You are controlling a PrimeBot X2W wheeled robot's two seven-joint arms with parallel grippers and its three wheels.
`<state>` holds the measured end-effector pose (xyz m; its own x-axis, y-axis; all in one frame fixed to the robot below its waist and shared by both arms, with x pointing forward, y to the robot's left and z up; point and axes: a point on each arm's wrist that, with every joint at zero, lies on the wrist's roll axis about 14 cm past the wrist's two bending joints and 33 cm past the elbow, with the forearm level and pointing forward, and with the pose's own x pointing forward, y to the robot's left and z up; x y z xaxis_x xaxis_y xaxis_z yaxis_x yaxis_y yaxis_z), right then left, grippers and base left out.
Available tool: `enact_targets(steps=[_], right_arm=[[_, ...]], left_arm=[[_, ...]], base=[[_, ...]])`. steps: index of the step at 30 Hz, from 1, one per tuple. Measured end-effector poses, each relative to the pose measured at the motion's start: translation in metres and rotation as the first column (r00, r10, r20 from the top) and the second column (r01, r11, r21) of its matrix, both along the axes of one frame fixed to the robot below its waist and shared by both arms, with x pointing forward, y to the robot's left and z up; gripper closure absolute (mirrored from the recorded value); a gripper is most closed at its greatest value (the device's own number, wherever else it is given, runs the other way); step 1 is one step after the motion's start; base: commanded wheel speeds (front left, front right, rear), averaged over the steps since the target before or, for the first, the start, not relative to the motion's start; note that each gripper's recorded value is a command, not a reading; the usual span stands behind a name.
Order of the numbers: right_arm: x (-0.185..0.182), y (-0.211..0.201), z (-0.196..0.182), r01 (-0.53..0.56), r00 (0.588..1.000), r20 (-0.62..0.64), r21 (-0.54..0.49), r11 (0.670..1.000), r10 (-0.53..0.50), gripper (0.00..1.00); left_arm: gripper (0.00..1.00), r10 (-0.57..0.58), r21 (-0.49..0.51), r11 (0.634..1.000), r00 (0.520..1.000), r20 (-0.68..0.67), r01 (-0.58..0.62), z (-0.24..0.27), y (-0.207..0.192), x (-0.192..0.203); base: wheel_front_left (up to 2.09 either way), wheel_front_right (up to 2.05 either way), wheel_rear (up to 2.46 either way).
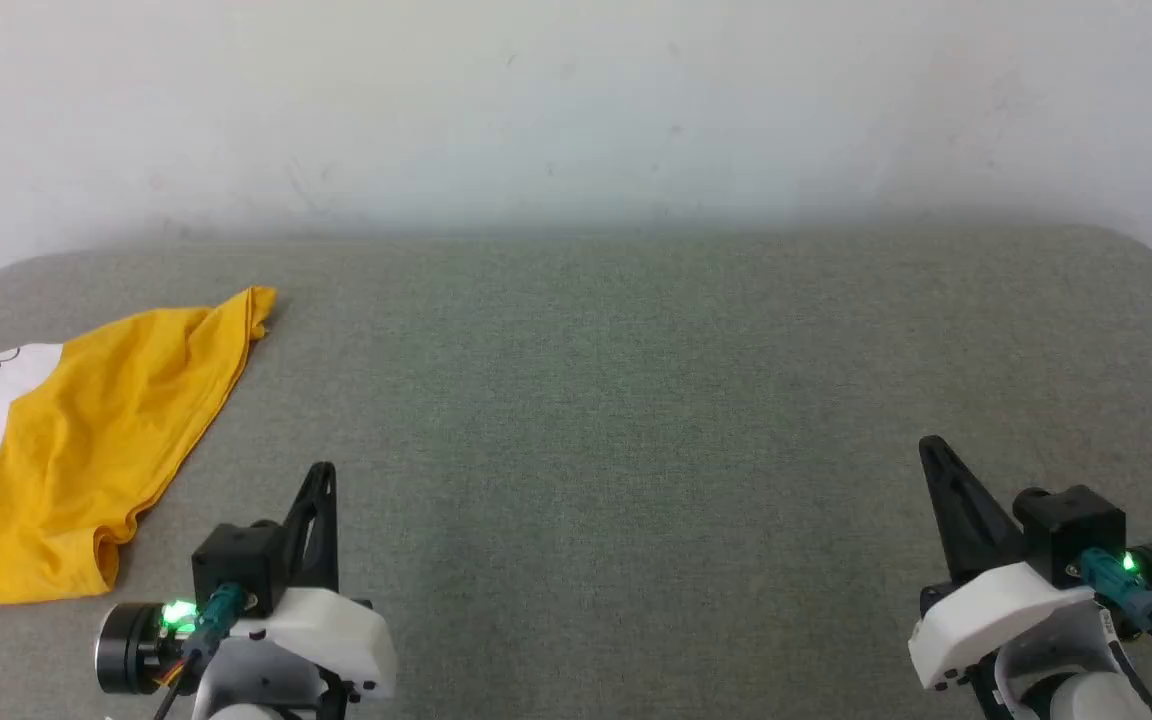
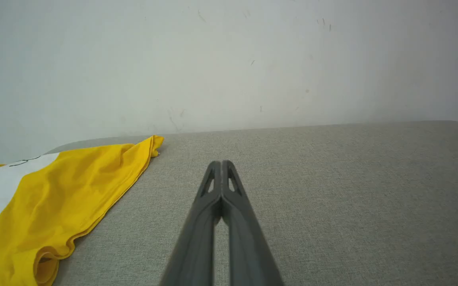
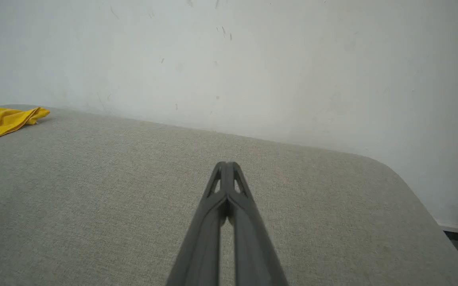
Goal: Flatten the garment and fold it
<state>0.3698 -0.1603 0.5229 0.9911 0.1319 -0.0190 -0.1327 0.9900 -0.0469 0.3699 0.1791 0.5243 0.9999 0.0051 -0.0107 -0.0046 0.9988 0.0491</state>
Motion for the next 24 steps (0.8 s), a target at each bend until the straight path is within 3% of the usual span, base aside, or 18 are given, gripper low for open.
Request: enact_targets(steps=[20,21,24], right_arm=[[0.0000,0.0000,-0.0001,0.000,1.000,0.000,0.000,1.000,0.000,1.00],[-0.0001,-0.0001,-0.0005,0.000,1.000,-0.001,0.000,1.000,0.000,0.00],[-0.0001,-0.0003,-0.0010,0.000,1.000,-0.003,-0.001,1.000,0.000,0.00]], left_arm=[[1.00,0.000,0.000,1.000,1.000,0.000,0.000,0.0000,0.0000,0.0000],[0.00,0.000,0.000,1.000,1.000,0.000,0.000,-0.0001,0.0000,-0.0001],[0.00,0.000,0.000,1.000,1.000,0.000,0.000,-0.0001,-0.0001,-0.0001]], base=[[0.00,0.00,0.00],[0.00,0.00,0.00],[0.00,0.00,0.00]])
